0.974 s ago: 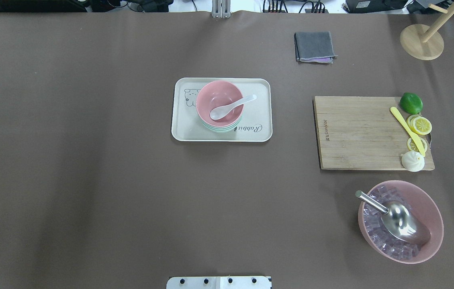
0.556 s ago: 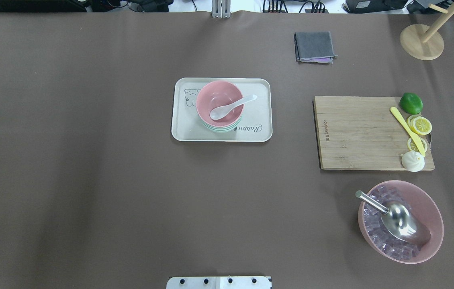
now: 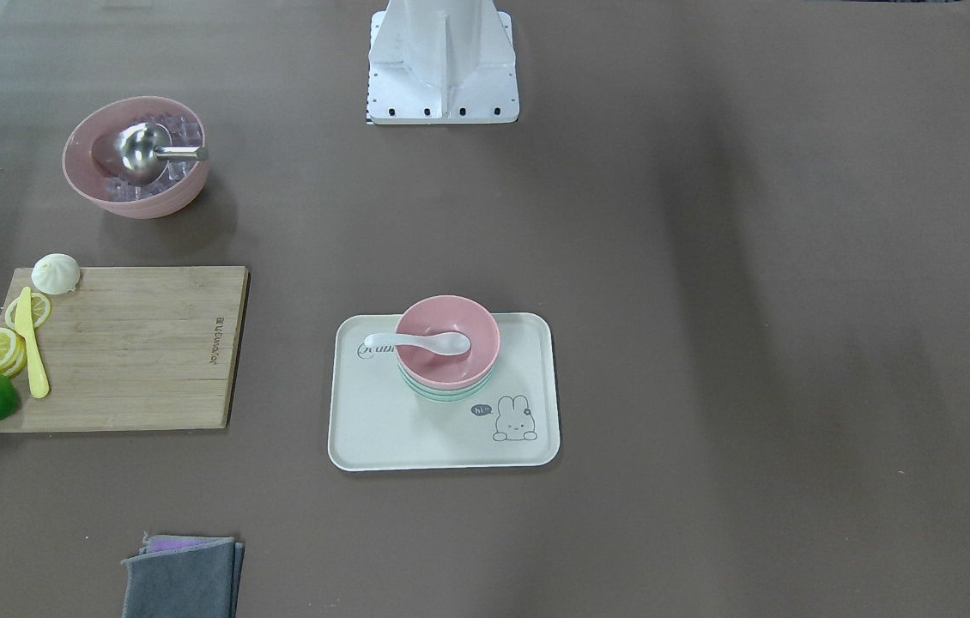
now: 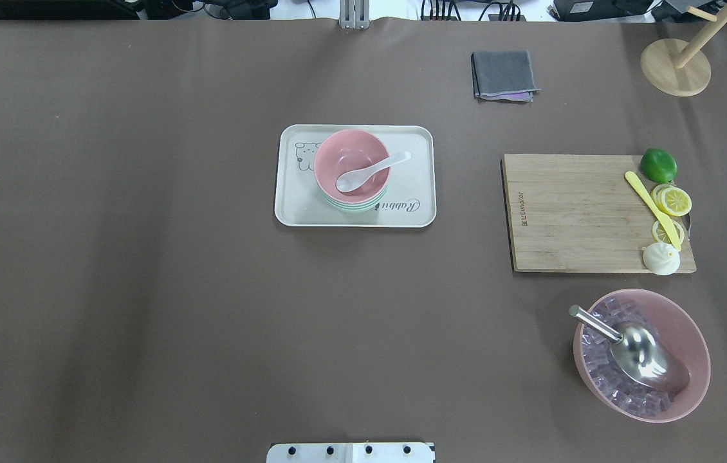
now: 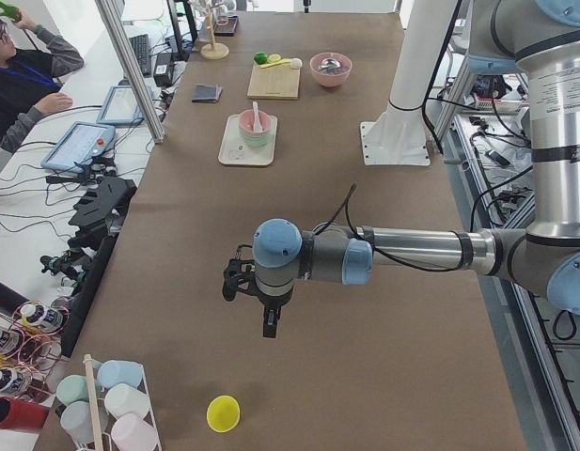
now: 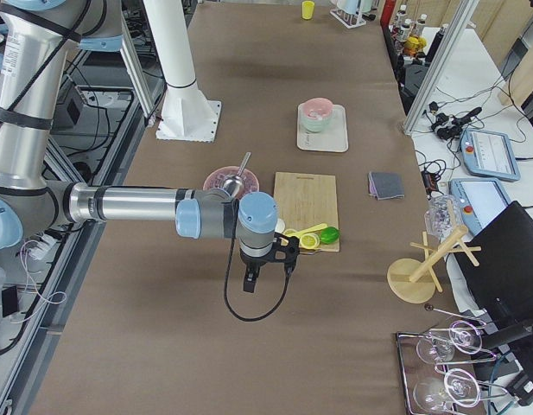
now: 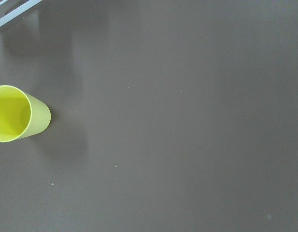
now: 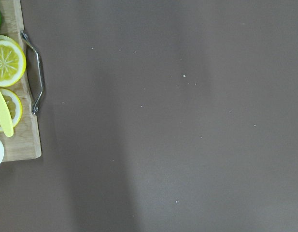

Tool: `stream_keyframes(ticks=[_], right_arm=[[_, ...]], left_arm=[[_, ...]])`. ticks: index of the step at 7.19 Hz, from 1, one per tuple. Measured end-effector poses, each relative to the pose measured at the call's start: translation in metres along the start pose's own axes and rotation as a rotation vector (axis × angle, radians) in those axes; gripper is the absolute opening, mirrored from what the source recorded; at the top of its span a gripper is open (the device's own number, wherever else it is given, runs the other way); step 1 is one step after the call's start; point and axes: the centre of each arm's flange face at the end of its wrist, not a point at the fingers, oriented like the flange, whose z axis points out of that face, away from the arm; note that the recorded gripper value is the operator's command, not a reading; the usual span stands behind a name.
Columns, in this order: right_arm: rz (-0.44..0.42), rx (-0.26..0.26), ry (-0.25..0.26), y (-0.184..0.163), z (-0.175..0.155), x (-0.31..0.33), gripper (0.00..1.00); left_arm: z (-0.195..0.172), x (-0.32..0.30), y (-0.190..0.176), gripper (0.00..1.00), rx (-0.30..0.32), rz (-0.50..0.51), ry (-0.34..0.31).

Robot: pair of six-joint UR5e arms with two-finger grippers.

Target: Stack pink bowl on green and place spoon

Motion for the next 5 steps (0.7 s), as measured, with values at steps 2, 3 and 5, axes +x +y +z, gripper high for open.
stream_keyframes(ticks=[2, 3, 5], right_arm=[[-0.002, -0.009, 0.002, -0.0001, 0.0037, -0.0006, 1.0], [-0.003, -0.015, 0.003, -0.0001, 0.0062, -0.0008, 1.0], [-0.007, -0.025, 0.005, -0.0002, 0.0102, -0.0025, 1.0]], left_arm=[[0.0006, -0.0004, 0.0001, 0.99, -0.001, -0.001, 0.0], [0.0007, -0.0006, 0.0002, 0.99, -0.001, -0.001, 0.0], [0.0008, -0.0007, 0.0001, 0.99, -0.002, -0.001, 0.0]])
